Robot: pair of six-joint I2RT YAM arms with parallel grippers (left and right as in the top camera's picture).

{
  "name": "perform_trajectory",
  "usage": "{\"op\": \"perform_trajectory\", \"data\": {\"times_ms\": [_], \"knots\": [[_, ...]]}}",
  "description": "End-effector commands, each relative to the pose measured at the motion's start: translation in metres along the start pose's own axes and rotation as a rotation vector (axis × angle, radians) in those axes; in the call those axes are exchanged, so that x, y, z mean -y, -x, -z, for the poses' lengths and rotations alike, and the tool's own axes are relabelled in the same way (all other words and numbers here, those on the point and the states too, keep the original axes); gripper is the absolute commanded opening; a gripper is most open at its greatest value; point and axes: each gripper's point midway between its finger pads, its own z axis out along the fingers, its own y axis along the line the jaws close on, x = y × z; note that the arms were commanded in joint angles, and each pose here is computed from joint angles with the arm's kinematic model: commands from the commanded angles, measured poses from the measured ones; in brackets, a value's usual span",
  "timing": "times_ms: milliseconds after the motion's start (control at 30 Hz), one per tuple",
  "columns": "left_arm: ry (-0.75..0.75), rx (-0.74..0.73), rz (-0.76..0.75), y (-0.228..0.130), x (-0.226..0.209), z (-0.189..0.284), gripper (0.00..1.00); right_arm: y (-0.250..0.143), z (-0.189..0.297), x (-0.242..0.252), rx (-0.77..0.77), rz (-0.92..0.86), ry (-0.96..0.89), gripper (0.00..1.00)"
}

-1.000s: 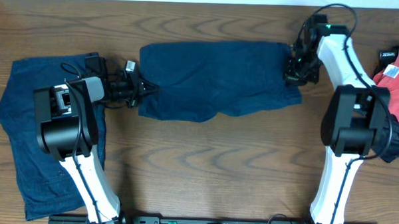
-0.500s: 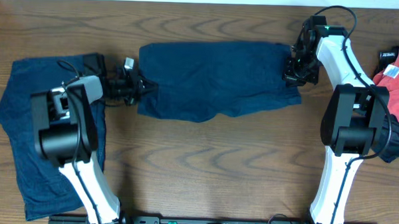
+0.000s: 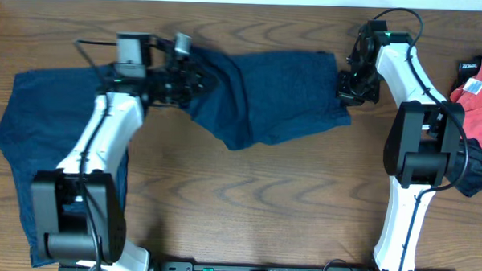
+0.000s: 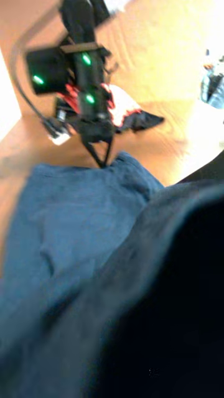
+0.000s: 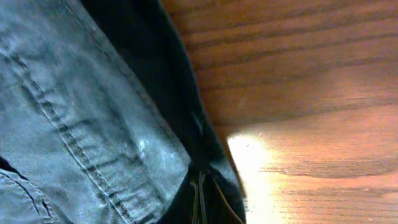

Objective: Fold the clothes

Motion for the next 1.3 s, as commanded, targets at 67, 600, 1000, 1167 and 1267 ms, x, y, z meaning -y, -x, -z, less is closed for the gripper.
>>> {"op": "perform_trajectory", "data": {"times_ms": [67, 600, 1000, 1167, 1267], "knots": [[0.117, -0.035, -0.050, -0.020, 0.003, -0.034, 0.06, -0.003, -0.005, -0.003, -0.018, 0.011, 0.000, 0.01], [0.148, -0.003, -0.118, -0.030, 0.024, -0.089, 0.06, -0.007, -0.005, -0.004, -0.035, 0.028, 0.002, 0.01], [0.003, 0.032, -0.238, -0.031, 0.085, -0.121, 0.06, -0.009, -0.005, -0.003, -0.043, 0.034, 0.000, 0.01], [-0.052, 0.051, -0.296, -0.034, 0.110, -0.128, 0.06, -0.010, -0.005, -0.003, -0.046, 0.034, -0.001, 0.01], [-0.081, 0.071, -0.330, -0.036, 0.123, -0.133, 0.06, -0.010, -0.005, -0.003, -0.049, 0.033, -0.001, 0.01]]}}
